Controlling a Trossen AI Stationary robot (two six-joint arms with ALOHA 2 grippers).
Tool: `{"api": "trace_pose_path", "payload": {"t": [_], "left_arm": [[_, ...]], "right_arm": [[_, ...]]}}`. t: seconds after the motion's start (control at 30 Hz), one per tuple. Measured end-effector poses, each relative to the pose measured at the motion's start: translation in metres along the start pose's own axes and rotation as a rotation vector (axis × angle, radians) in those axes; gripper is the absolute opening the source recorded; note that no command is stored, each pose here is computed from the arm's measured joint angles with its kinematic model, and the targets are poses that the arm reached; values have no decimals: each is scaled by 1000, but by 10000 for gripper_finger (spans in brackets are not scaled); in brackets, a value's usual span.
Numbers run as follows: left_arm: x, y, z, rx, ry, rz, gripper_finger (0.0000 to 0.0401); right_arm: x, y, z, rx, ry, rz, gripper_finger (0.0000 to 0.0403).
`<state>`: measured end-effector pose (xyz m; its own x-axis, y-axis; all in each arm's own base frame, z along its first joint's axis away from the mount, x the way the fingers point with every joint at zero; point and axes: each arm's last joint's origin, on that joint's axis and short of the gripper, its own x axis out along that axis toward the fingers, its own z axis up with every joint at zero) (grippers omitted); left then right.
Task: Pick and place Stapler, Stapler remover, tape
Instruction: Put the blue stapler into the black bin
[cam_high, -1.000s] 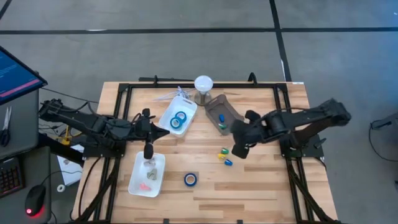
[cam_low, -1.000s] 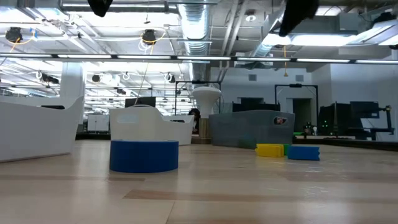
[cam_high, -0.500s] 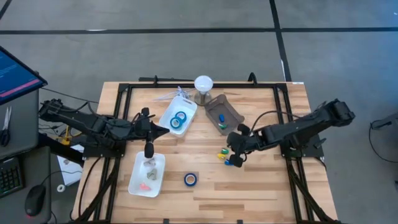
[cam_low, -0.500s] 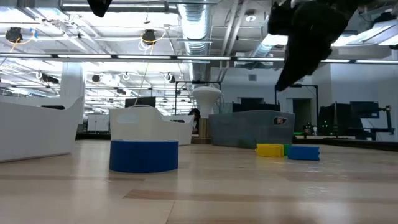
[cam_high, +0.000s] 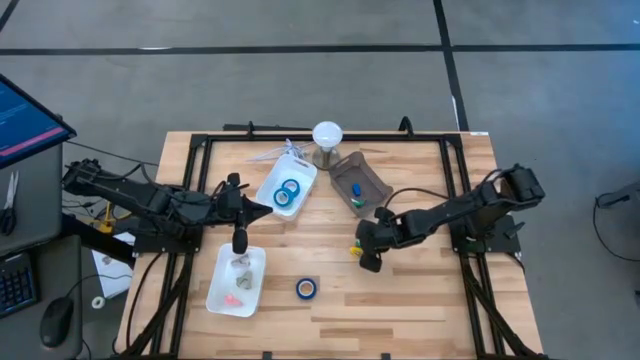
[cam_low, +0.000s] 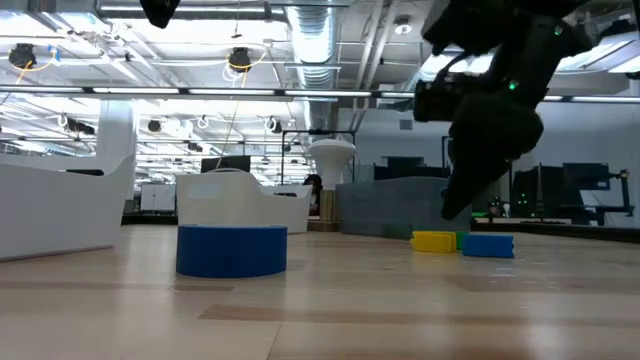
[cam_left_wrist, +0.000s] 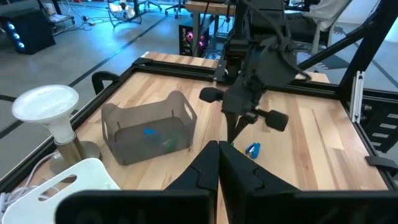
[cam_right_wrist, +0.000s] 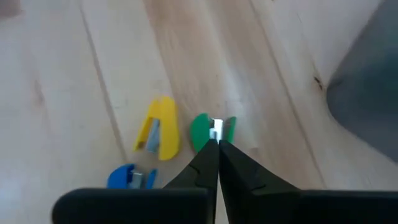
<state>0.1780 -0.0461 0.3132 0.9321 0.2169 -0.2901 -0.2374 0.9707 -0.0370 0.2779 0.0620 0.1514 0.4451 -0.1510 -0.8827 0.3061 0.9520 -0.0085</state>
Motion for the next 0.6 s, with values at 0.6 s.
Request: {"api": "trace_pose_path", "payload": {"t": [0.6], "left_arm": [[0,0,0,-3,0,0,2]], "right_arm": [[-10,6,-2,-2,56,154,96]]}}
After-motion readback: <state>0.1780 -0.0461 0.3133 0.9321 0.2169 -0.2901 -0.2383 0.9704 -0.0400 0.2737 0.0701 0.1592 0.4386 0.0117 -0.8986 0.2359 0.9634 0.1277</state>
